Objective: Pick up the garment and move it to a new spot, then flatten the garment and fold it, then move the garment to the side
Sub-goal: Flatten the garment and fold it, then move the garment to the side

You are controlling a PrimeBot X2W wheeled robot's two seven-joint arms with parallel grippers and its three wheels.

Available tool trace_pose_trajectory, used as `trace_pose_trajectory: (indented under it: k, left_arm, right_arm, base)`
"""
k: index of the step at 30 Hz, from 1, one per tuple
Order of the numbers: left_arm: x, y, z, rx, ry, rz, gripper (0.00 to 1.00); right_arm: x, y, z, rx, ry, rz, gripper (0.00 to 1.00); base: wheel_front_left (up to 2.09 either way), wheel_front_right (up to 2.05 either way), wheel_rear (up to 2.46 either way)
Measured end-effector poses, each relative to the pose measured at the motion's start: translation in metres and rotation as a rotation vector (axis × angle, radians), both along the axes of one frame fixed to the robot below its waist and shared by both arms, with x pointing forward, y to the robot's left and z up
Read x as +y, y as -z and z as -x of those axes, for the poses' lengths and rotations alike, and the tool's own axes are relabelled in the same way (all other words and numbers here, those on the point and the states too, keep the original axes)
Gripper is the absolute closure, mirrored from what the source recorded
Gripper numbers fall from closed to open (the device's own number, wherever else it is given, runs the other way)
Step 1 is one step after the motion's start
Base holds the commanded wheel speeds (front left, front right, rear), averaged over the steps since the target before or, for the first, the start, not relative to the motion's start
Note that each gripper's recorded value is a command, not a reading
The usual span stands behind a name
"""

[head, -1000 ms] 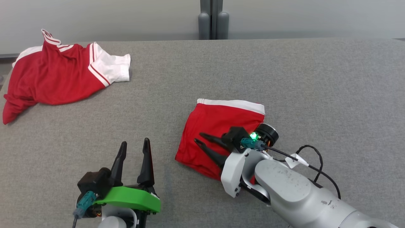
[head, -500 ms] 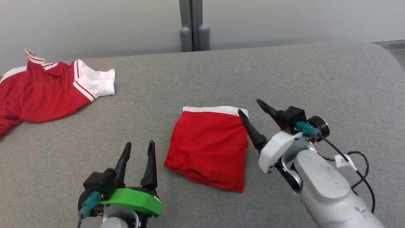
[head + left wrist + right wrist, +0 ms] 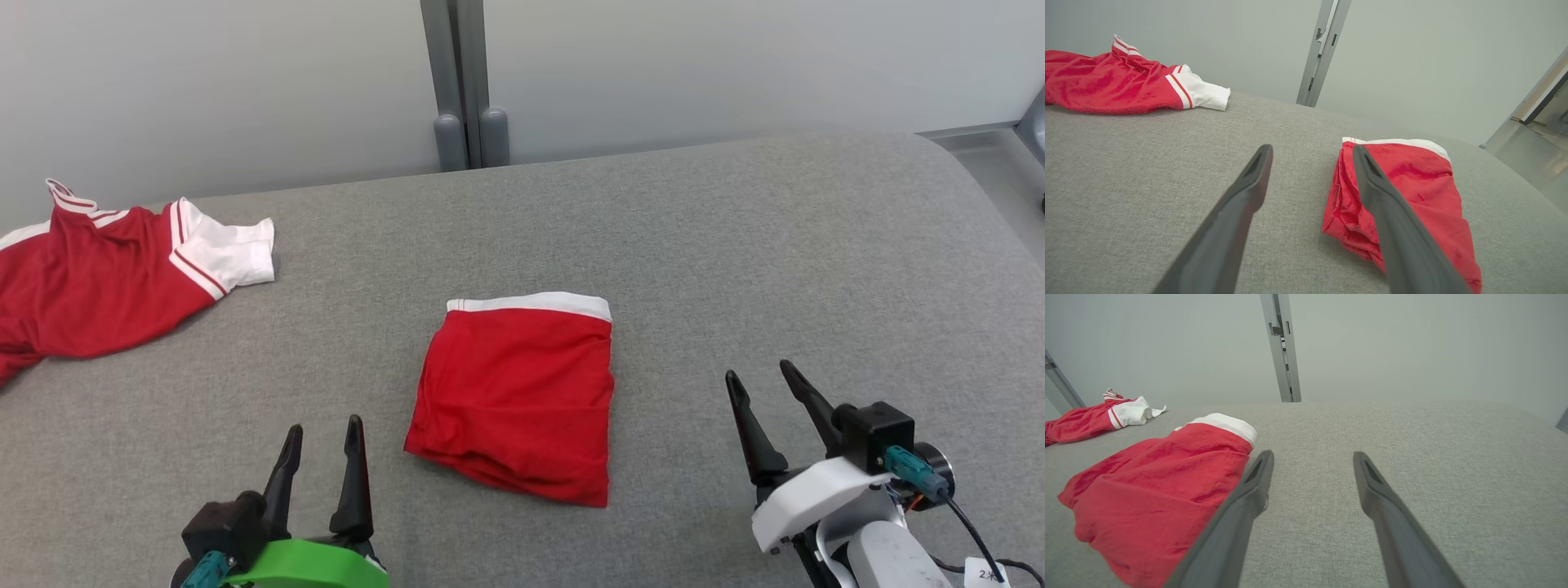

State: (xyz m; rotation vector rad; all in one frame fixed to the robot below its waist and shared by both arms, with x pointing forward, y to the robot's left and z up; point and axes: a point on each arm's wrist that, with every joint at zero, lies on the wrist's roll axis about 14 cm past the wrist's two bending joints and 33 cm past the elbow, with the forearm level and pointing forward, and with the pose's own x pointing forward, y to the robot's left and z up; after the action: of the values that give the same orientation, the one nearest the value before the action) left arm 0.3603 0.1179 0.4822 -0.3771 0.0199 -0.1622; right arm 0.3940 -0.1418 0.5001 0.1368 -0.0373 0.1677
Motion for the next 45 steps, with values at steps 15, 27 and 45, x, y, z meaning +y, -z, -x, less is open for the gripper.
trace_pose_trajectory:
  k: [15,27,45]
  left_arm:
    - [0.017,0.009,0.014,0.028,-0.057,-0.003,0.00]
    - [0.021,0.007,0.013,0.023,-0.071,0.000,0.00]
    - [0.049,0.009,0.008,0.037,-0.169,0.012,0.00]
  right_arm:
    - [-0.003,0.007,0.012,0.018,0.015,-0.039,0.00]
    - [0.017,-0.017,-0.016,-0.031,-0.047,-0.011,0.00]
    - [0.107,0.064,-0.047,0.381,-0.317,0.036,0.00]
  base:
    - [0.00,0.00,0.00]
    - [0.00,0.00,0.00]
    - [0.00,0.00,0.00]
